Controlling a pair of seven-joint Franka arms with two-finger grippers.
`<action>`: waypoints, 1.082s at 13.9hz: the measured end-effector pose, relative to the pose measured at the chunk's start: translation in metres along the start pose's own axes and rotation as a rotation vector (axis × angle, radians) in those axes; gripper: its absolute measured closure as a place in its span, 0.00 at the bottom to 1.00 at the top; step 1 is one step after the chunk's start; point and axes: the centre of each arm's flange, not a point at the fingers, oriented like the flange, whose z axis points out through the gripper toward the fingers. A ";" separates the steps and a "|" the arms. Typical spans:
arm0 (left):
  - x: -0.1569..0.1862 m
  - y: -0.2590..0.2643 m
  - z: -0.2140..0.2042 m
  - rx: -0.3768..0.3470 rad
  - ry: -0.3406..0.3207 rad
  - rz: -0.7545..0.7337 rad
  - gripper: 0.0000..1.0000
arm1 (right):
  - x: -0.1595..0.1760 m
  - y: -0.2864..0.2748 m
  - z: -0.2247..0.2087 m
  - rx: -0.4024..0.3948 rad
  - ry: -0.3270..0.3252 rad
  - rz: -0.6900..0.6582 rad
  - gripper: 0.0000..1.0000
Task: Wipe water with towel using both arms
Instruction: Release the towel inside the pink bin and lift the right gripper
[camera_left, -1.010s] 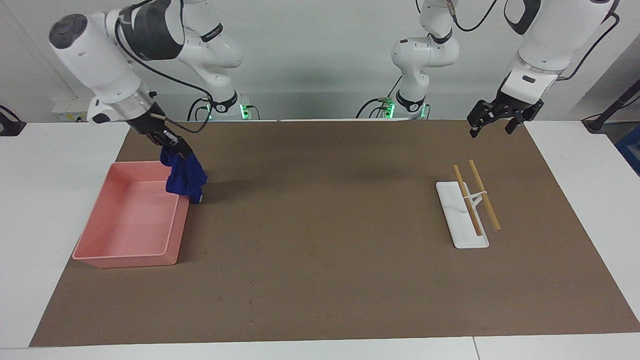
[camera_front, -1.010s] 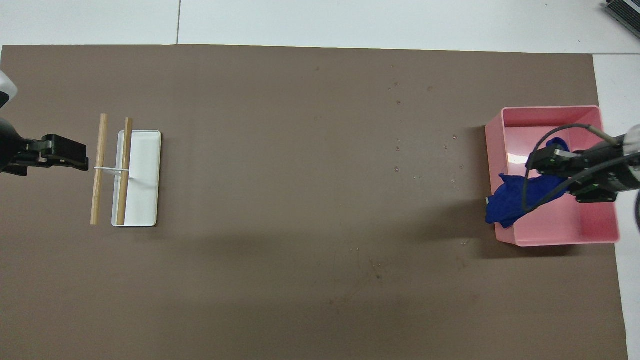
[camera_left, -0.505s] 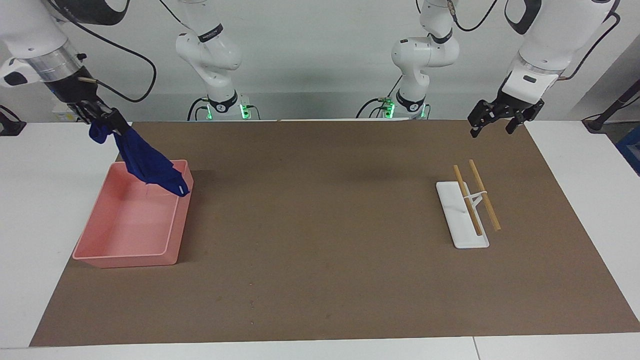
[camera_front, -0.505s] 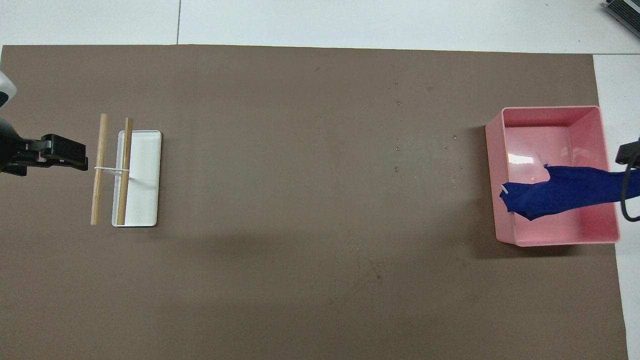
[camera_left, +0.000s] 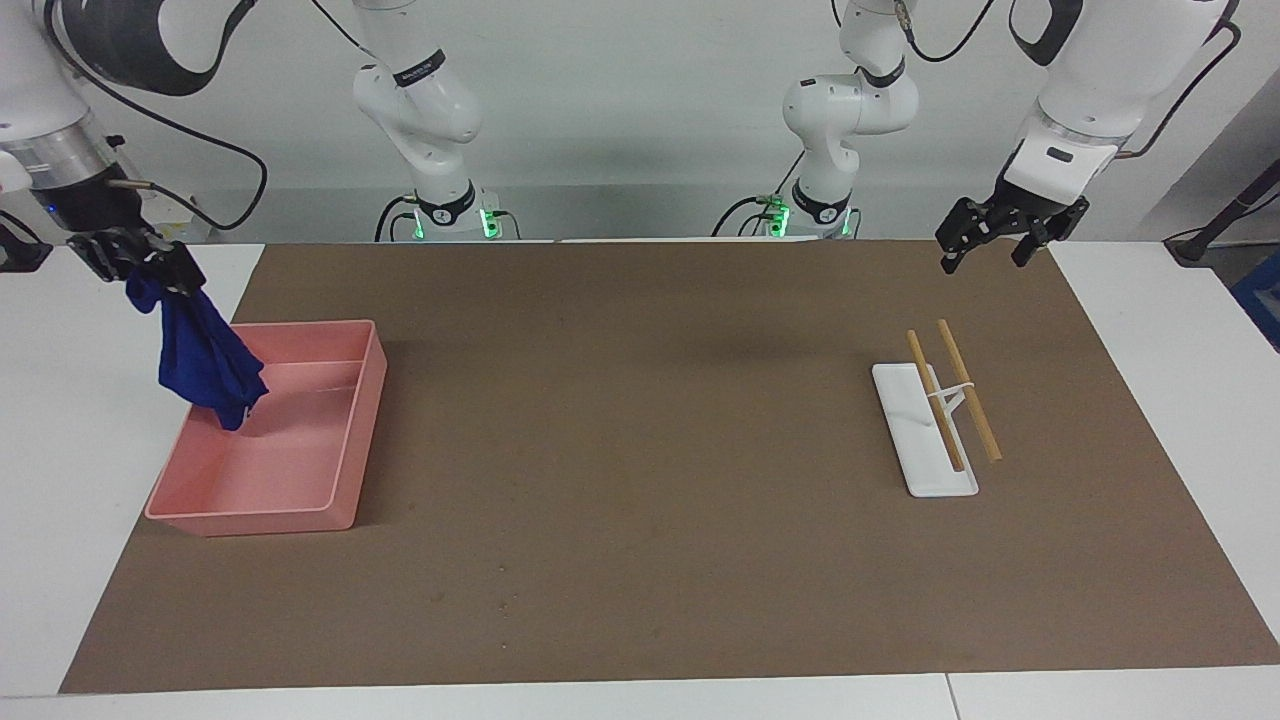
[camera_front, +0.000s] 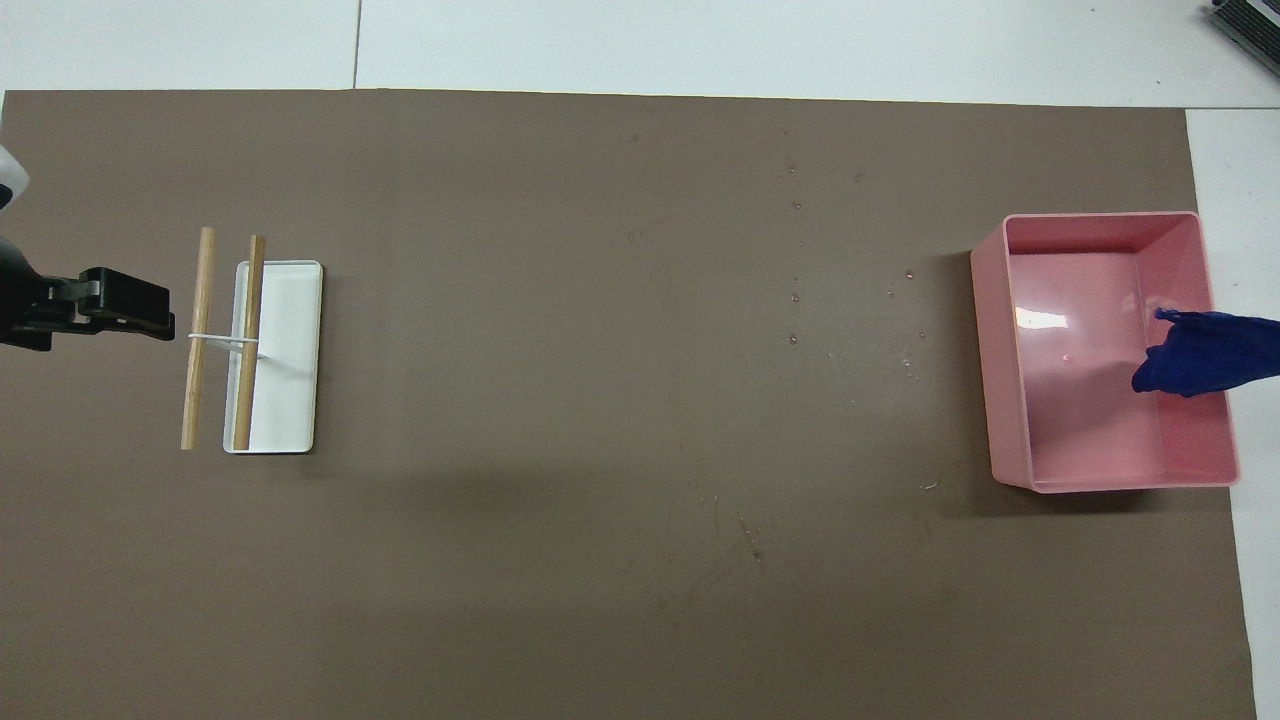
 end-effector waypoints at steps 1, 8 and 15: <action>0.000 0.001 0.000 -0.005 0.000 0.000 0.00 | -0.002 -0.001 0.018 0.001 -0.025 -0.002 1.00; 0.000 0.001 0.000 -0.011 0.000 0.000 0.00 | -0.019 -0.006 0.145 0.009 -0.091 -0.010 1.00; 0.000 0.001 -0.001 -0.011 0.002 0.000 0.00 | 0.000 -0.052 0.171 0.026 -0.082 -0.093 0.48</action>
